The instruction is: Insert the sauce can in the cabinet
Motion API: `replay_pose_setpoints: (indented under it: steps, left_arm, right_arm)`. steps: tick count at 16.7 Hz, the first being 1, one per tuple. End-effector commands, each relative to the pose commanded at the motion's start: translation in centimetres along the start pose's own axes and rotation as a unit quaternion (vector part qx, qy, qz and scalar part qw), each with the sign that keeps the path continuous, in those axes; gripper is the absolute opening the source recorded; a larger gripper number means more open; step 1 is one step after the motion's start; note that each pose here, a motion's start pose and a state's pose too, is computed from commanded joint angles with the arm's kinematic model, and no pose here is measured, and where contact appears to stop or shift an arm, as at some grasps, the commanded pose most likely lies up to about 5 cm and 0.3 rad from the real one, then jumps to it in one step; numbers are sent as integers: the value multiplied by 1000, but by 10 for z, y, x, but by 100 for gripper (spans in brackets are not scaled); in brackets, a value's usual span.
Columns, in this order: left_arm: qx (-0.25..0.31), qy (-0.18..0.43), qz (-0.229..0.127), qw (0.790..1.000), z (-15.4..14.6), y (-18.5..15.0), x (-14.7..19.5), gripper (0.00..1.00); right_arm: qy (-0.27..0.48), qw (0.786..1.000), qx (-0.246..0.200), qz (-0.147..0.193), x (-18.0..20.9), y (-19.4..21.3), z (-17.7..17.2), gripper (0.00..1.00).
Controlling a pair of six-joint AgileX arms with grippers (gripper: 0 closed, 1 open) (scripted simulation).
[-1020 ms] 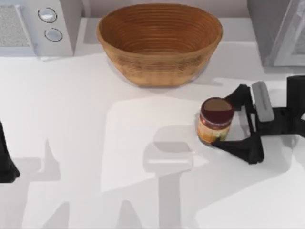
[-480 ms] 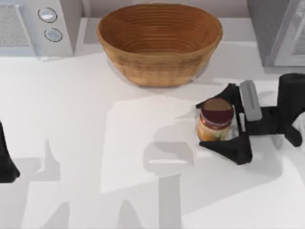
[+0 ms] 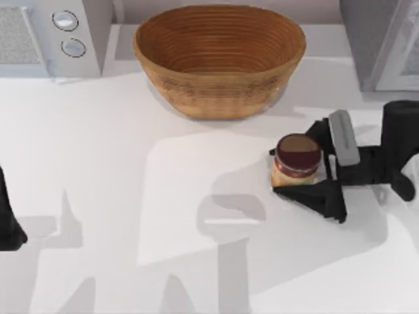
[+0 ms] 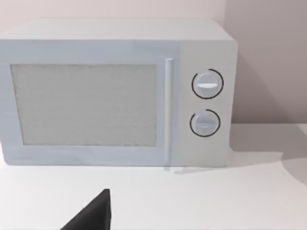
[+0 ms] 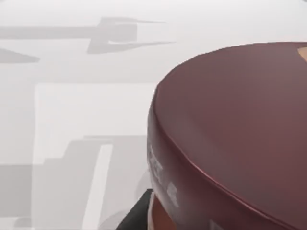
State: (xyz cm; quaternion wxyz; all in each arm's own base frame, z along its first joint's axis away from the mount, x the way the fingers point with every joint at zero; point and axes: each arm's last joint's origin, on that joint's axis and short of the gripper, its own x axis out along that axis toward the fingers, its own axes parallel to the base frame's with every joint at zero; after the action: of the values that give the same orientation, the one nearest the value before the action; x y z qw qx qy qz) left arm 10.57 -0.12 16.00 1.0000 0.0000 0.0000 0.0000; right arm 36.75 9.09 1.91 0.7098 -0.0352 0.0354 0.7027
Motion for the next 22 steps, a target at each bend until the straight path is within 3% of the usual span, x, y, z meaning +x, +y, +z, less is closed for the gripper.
replay_pose_setpoints:
  steps: [7,17,22]
  left_arm:
    - [0,0,0,1000,0,0,0,100]
    - [0,0,0,1000,0,0,0,100]
    - [0,0,0,1000,0,0,0,100]
  right_arm:
    - [0,1000,0,0,0,0,0,2]
    - [0,1000,1,-1,-1,-1,0,0]
    - [-2,1000,-11,-3,-6,-11,47,0]
